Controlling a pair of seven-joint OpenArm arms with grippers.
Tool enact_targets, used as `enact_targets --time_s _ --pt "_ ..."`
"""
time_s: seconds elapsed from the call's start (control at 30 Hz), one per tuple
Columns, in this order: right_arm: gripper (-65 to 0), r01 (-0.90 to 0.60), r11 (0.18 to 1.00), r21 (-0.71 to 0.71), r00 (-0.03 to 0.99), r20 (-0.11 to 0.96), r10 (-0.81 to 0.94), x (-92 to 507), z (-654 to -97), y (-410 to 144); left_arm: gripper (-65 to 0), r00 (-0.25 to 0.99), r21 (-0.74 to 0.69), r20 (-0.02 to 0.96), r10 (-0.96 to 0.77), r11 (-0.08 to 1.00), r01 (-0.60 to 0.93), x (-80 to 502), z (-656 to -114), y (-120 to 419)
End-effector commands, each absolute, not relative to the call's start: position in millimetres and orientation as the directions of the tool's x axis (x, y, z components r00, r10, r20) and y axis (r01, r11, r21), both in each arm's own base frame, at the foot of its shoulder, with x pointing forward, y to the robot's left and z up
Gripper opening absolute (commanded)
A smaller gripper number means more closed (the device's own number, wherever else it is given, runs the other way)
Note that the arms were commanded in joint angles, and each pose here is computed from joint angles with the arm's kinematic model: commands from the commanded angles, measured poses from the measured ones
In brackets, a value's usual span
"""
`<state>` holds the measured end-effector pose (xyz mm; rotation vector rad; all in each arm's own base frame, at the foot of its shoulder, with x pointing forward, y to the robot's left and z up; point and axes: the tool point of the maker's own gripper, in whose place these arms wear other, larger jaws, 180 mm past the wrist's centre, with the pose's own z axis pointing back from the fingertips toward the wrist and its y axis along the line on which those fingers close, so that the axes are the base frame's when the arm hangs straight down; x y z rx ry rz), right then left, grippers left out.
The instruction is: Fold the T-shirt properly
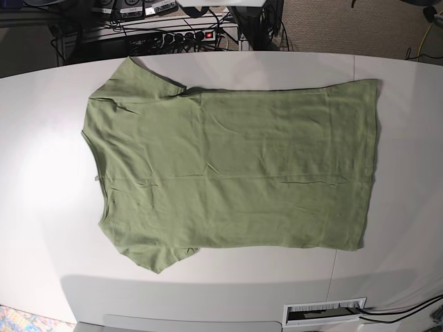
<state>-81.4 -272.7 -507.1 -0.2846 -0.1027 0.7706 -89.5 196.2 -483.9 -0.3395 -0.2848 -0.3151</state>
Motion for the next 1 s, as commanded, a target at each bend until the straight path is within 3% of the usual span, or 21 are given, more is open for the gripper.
enact_targets --time_s 0.0,0.47,0.97 --pt "-65.0 -0.685 0.657 -0.315 0.695 -0.013 0.718 -80 -499 -276 -65.0 0.899 -0.286 0.343 -0.273 0.881 0.377 -89 -473 194" --pt "-65.0 -0.652 0.504 -0.567 0.588 0.042 0.808 -30 -432 -279 -65.0 0.704 -0.059 0.502 -0.503 0.792 0.608 -40 -412 171" --pt "-65.0 -0.575 0.406 -0.71 0.481 0.109 0.87 30 -366 -262 -65.0 0.473 0.234 0.552 -0.687 0.672 0.702 19 -356 157"
